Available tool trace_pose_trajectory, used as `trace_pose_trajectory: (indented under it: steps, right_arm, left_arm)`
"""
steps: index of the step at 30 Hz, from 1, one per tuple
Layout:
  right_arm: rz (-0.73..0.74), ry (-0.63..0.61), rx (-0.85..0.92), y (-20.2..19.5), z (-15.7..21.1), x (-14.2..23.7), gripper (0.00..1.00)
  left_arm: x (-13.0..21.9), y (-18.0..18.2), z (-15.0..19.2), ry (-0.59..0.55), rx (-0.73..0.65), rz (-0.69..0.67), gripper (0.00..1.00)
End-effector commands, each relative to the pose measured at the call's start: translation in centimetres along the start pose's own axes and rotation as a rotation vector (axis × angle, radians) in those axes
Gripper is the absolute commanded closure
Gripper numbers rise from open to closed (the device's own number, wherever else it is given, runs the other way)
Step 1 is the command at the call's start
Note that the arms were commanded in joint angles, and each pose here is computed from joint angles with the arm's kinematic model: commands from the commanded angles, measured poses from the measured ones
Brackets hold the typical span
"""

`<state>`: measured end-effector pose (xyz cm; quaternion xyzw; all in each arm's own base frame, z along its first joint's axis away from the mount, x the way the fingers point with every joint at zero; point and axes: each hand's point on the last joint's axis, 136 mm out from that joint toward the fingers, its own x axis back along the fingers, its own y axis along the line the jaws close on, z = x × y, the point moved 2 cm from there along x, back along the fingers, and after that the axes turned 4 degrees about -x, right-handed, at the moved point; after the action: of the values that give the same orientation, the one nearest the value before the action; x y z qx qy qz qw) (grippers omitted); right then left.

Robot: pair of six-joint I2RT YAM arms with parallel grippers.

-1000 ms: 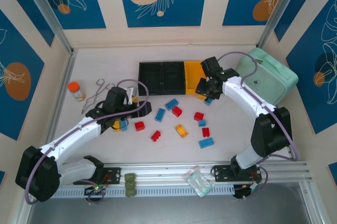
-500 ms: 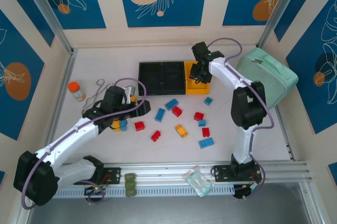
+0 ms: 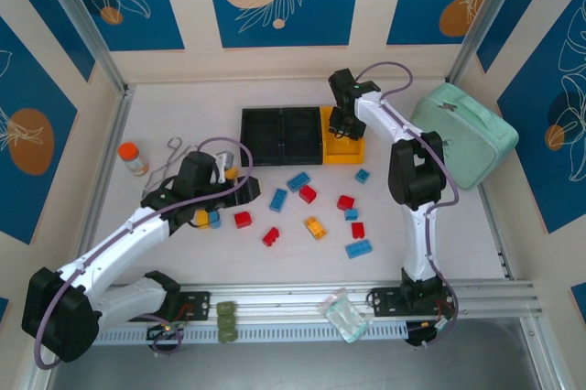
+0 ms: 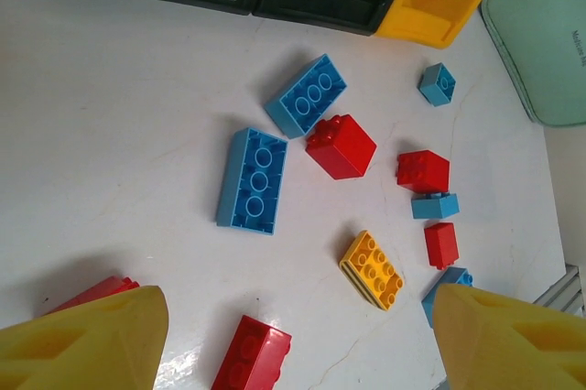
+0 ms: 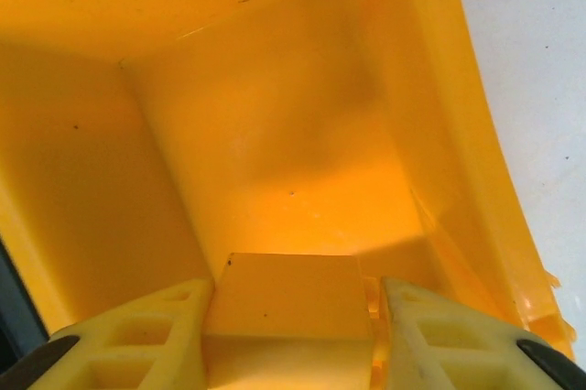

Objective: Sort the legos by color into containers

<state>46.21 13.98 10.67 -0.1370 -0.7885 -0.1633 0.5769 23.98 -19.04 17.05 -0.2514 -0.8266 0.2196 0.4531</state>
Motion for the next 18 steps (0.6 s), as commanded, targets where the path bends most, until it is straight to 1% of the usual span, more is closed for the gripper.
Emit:
trace_pose_trajectory:
  steps: [1, 4, 8, 13, 18]
  right_arm:
    - [0.036, 0.002, -0.014, -0.2, -0.2, 0.0, 0.6]
    - [0.034, 0.006, -0.016, 0.0, -0.2, -0.1, 0.57]
    - [0.03, 0.003, -0.019, 0.2, -0.2, 0.4, 0.48]
    - [0.005, -0.017, -0.018, 0.7, -0.5, 1.7, 0.41]
    - [-0.047, -0.055, -0.001, 1.1, -0.1, 4.4, 0.42]
  left_arm:
    - [0.3, 0.3, 0.5, 0.0, 0.0, -0.019, 0.24]
    - [0.3, 0.4, 0.5, 0.0, 0.002, -0.022, 0.24]
    - [0.4, 0.5, 0.6, 0.001, 0.005, -0.03, 0.23]
    - [0.3, 0.6, 0.7, 0.001, 0.008, -0.034, 0.22]
    - [0.3, 0.5, 0.7, 0.004, 0.01, -0.027, 0.23]
